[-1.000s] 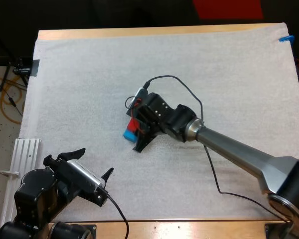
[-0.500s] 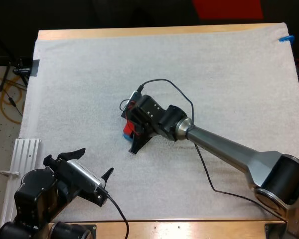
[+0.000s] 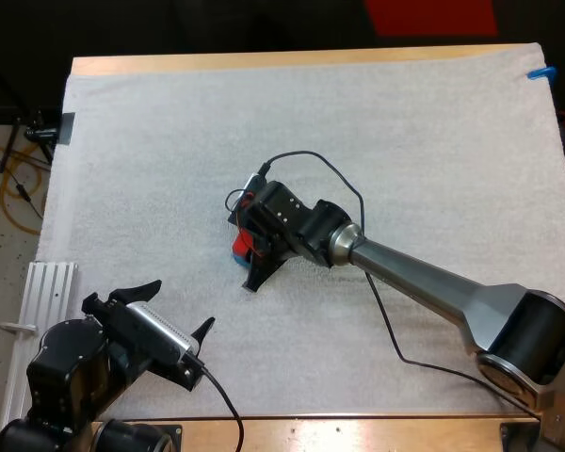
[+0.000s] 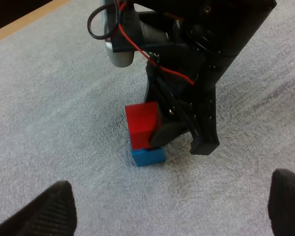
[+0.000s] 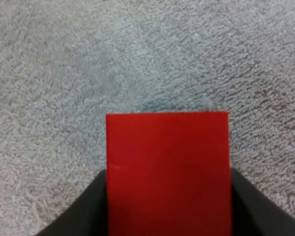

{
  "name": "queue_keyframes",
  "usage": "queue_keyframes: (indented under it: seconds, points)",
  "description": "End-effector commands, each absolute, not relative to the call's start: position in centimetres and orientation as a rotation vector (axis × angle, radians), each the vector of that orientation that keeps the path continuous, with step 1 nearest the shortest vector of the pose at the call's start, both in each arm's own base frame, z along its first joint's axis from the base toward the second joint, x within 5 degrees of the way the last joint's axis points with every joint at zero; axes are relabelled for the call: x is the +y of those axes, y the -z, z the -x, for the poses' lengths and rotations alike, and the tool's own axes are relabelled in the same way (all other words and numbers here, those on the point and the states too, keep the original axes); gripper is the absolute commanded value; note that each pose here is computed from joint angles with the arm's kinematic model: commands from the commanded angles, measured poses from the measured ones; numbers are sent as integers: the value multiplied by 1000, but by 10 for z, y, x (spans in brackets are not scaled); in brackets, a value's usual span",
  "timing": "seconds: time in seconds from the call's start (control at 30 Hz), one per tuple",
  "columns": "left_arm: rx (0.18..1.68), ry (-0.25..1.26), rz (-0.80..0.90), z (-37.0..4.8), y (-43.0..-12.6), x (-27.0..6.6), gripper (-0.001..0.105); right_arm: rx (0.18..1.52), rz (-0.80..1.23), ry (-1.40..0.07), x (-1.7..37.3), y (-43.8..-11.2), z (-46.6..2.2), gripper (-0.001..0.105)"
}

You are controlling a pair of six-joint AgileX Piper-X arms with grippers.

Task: Stack red cube on blue cube

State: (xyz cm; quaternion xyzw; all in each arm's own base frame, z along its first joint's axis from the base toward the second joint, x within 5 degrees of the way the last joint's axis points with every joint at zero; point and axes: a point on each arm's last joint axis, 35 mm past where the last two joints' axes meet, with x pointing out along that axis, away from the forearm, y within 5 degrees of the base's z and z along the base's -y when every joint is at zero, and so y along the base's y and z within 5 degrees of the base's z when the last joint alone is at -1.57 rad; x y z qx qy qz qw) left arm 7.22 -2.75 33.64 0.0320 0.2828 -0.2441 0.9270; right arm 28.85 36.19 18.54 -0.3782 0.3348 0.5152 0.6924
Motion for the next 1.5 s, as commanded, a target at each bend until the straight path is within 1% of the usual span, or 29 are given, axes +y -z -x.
queue_keyframes:
  seconds: [0.0,0.1,0.2,0.43,0.53,0.73,0.8,0.83,0.93,1.03,1.1,1.13,1.23,1.3,1.33,1.4,1.43,1.47]
  points:
    - [571,504,-68,-73,-338,-28,76,724,833,-1160,365,-191,-289,26]
    - [571,504,-68,-73,-338,-28,76,724,833,-1160,365,-191,-289,45]
    - [571,504,-68,-73,-338,-28,76,714,830,-1160,366,-192,-290,51]
    - [571,504,-68,-73,-338,-28,76,713,830,-1159,366,-192,-290,51]
    - [571,504,-68,-73,-338,-28,76,723,829,-1158,364,-198,-289,51]
    - [571,504,-68,-73,-338,-28,76,675,763,-1131,354,-244,-280,51]
    - [567,504,-68,-73,-338,-28,76,675,752,-1124,345,-265,-273,51]
    - [564,504,-68,-73,-338,-28,76,679,752,-1122,343,-269,-273,51]
    - [553,498,-54,-74,-340,-28,76,654,723,-1097,329,-292,-272,51]
    - [545,491,-27,-82,-342,-30,76,644,625,-1013,309,-308,-289,51]
    - [535,491,-27,-92,-343,-33,76,663,541,-921,284,-316,-310,51]
    - [537,491,-27,-96,-342,-34,76,667,529,-905,279,-317,-313,51]
    - [524,475,-26,-114,-344,-37,76,668,477,-798,239,-328,-337,51]
    - [507,433,-12,-129,-348,-35,76,651,442,-719,208,-340,-351,51]
    - [501,423,-9,-132,-349,-34,76,647,433,-698,200,-343,-354,51]
    - [476,358,7,-144,-357,-26,76,634,401,-616,167,-355,-362,51]
    - [467,346,10,-146,-360,-24,76,636,396,-603,161,-357,-363,51]
    - [457,319,15,-151,-364,-19,76,633,380,-565,145,-362,-364,51]
